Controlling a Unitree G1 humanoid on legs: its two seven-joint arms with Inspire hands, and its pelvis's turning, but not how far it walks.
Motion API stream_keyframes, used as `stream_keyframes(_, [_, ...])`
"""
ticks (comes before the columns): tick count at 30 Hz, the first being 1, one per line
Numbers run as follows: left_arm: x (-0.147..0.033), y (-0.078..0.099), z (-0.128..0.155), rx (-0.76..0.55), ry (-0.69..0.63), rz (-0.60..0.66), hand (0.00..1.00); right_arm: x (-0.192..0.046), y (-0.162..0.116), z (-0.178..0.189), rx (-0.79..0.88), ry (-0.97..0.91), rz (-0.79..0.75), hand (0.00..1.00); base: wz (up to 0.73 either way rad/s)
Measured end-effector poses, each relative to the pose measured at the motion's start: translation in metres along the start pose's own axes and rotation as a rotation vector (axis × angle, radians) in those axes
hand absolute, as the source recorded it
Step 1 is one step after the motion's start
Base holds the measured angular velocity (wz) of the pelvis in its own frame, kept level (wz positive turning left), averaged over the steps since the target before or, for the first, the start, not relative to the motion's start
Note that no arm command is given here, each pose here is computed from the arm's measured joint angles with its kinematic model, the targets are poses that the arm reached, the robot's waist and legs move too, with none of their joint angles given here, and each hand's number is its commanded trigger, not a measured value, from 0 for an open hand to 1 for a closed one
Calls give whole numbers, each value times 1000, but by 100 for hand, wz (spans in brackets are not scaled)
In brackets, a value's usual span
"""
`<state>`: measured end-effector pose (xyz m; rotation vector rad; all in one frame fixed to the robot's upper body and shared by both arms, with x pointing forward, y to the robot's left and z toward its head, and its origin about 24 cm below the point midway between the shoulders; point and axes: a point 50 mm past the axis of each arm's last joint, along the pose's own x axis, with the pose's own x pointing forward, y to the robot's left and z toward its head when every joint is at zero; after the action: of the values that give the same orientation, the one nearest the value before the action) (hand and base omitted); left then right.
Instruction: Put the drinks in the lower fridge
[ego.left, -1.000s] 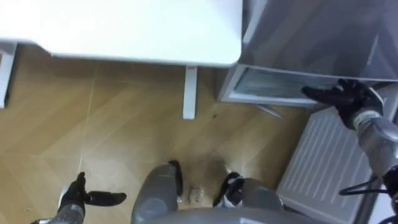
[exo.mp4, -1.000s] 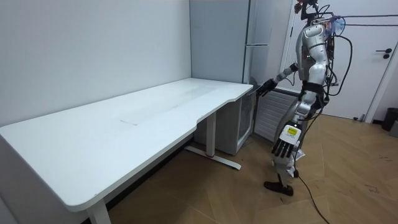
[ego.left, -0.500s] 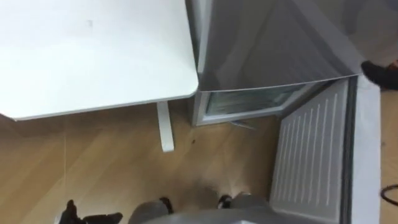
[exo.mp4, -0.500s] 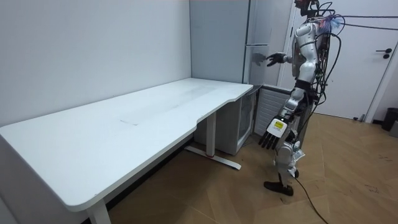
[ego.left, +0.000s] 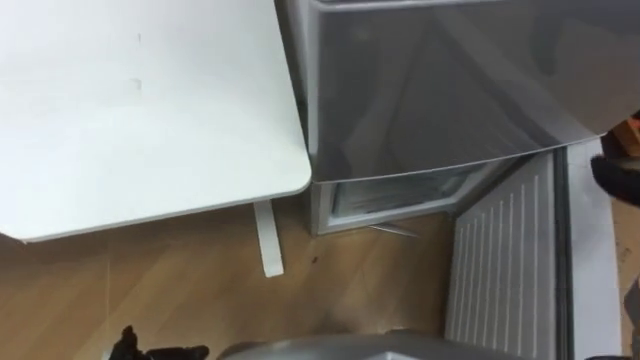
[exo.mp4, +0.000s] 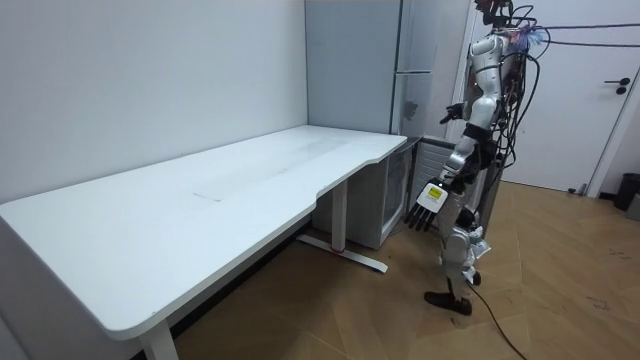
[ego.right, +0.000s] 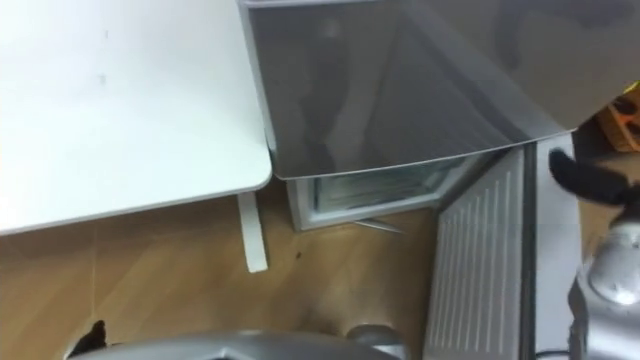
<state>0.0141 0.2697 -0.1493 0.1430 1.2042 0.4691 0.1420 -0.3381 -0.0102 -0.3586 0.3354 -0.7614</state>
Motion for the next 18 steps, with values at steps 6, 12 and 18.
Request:
stream_keyframes(6, [-1,3,-7,12,30,11,0,-9,3,-38,19,192,51,0,-7])
stream_keyframes(12, [-3,2,-14,7,69,12,0,-21,17,-59,64,314,142,0,0])
stream_keyframes(18, [-3,0,-15,14,75,7,0,-27,30,-61,124,336,208,0,-1])
